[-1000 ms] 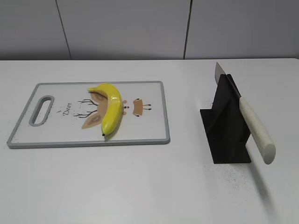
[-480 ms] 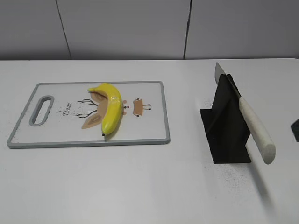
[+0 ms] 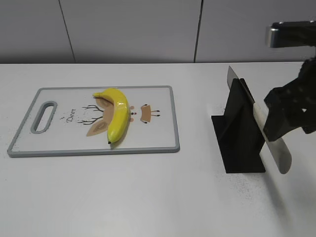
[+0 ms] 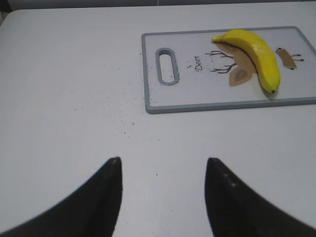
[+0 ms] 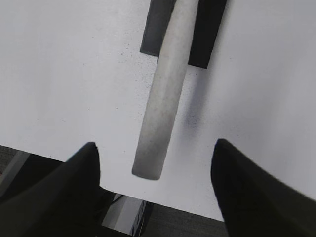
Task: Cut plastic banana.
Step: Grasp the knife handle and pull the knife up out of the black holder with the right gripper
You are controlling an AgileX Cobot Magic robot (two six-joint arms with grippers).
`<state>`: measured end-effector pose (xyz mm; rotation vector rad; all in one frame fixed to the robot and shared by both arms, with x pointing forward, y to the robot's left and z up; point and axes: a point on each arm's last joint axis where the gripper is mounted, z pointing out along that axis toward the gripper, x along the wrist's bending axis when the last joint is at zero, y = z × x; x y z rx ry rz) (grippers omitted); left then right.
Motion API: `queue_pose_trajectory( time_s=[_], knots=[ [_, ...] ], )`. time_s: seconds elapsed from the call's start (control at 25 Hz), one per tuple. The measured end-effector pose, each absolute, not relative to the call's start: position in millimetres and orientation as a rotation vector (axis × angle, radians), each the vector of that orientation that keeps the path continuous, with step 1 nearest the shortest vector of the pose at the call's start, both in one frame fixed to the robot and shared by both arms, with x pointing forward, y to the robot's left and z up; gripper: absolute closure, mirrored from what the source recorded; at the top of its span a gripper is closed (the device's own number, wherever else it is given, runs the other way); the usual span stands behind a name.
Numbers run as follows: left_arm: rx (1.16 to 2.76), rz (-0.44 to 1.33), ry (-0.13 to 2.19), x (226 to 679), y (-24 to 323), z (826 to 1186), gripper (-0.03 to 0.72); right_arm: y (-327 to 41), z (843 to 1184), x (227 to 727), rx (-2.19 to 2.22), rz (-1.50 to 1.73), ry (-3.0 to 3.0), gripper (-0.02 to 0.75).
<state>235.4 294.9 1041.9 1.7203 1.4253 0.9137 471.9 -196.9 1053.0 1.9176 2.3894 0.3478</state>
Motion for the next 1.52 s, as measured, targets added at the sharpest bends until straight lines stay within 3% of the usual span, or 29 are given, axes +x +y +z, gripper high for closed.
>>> queue_pose_trajectory(
  time_s=[0.4, 0.84, 1.08, 1.52],
  knots=[
    [1.72, 0.914, 1.425, 235.4, 294.9, 1041.9, 0.162, -187.3, 1004.8, 496.3, 2.02, 0.137, 2.42, 0.223],
    [1.72, 0.914, 1.425, 235.5, 294.9, 1042.0, 0.162, -182.2, 989.1, 500.8, 2.202, 0.082, 2.339, 0.339],
    [1.72, 0.917, 1.425, 235.5, 295.1, 1042.0, 0.162, -182.0, 989.2, 498.9, 2.301, 0.056, 2.268, 0.577],
    [1.72, 0.917, 1.426, 235.5, 295.1, 1042.0, 0.162, -182.7, 994.6, 495.7, 2.325, 0.063, 2.25, 0.576]
  ],
)
